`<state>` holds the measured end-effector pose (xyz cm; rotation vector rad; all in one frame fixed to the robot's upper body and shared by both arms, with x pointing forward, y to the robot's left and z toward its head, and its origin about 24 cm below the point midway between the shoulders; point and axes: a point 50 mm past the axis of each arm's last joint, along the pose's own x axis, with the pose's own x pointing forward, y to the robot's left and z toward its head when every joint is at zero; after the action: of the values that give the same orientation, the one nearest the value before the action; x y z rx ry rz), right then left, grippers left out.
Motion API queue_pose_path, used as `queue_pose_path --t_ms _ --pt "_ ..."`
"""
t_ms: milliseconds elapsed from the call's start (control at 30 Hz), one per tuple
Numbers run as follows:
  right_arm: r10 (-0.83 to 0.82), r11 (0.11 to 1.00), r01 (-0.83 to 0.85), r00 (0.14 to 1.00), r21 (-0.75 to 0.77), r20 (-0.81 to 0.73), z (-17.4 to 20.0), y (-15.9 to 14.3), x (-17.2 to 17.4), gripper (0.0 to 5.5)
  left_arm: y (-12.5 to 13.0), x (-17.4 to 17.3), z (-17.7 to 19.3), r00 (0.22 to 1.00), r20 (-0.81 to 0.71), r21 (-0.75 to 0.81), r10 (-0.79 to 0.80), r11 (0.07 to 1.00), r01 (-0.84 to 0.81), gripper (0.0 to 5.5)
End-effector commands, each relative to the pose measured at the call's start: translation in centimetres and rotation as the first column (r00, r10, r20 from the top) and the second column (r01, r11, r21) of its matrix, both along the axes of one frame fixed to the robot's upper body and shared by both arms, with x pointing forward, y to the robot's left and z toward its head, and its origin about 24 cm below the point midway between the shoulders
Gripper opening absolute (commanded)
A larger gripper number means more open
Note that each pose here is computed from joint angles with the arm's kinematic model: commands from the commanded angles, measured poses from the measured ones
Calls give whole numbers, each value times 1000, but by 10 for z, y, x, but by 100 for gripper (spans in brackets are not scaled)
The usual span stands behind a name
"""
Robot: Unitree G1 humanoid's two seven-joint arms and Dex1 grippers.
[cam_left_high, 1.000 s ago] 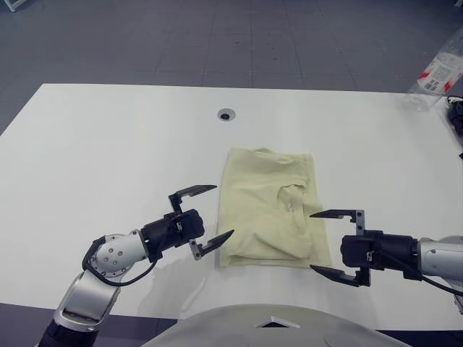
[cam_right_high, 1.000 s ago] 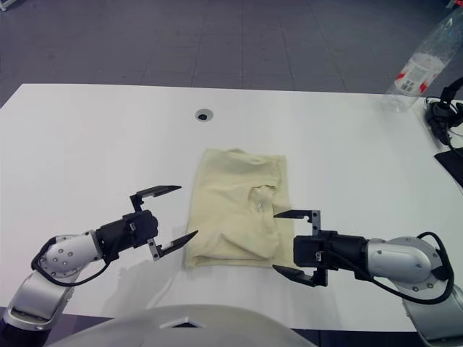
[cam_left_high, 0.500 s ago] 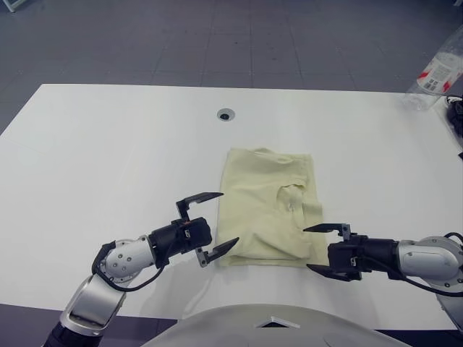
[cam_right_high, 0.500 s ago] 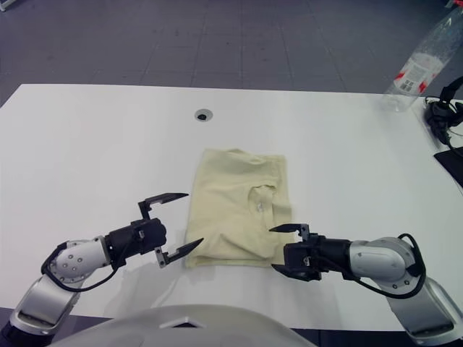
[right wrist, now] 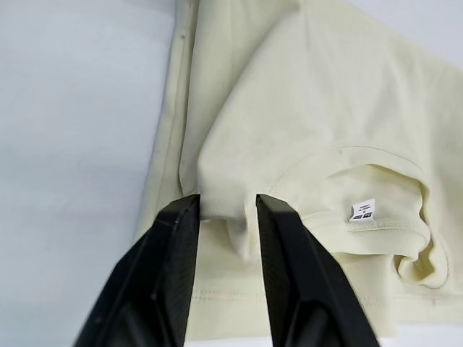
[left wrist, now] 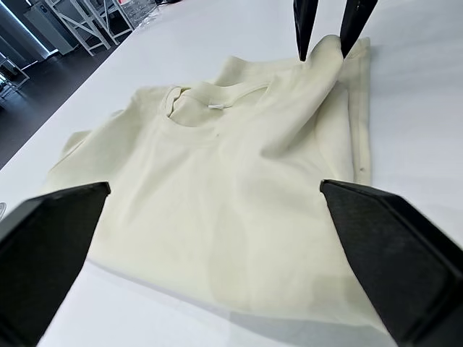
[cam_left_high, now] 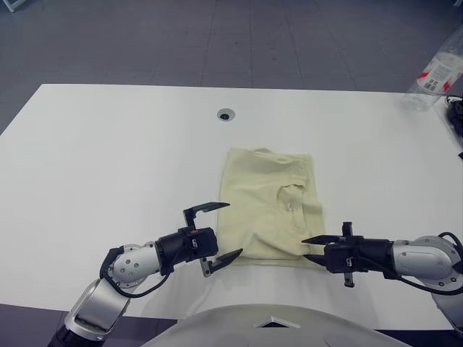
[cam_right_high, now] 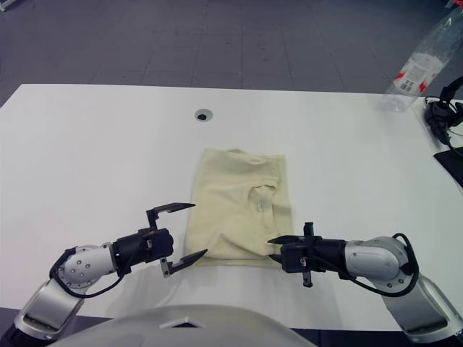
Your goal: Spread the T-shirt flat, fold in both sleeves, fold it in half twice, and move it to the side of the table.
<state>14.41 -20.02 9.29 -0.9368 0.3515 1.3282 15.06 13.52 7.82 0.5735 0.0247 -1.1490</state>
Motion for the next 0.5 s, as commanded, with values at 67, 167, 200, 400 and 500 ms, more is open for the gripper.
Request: queue_pose_path --t_ms 67,167,200,400,500 --pt "21 1000 -21 1000 -13 -5 2 -1 -3 40 2 0 0 1000 -5 22 -9 1000 9 540" --pt "14 1000 -15 1000 -18 -6 2 -4 -2 3 2 0 0 1000 -7 25 -10 1000 10 540" --pt "10 1000 -10 1000 -20 -6 2 -4 -2 3 3 0 -1 1000 -9 27 -10 1000 11 540" --pt "-10 1000 10 1000 -18 -14 4 -9 -2 3 3 -3 -12 999 -26 94 -27 995 29 540" --pt "-37 999 37 999 10 -18 9 -11 -1 3 4 -2 -15 999 -26 120 -23 992 26 540"
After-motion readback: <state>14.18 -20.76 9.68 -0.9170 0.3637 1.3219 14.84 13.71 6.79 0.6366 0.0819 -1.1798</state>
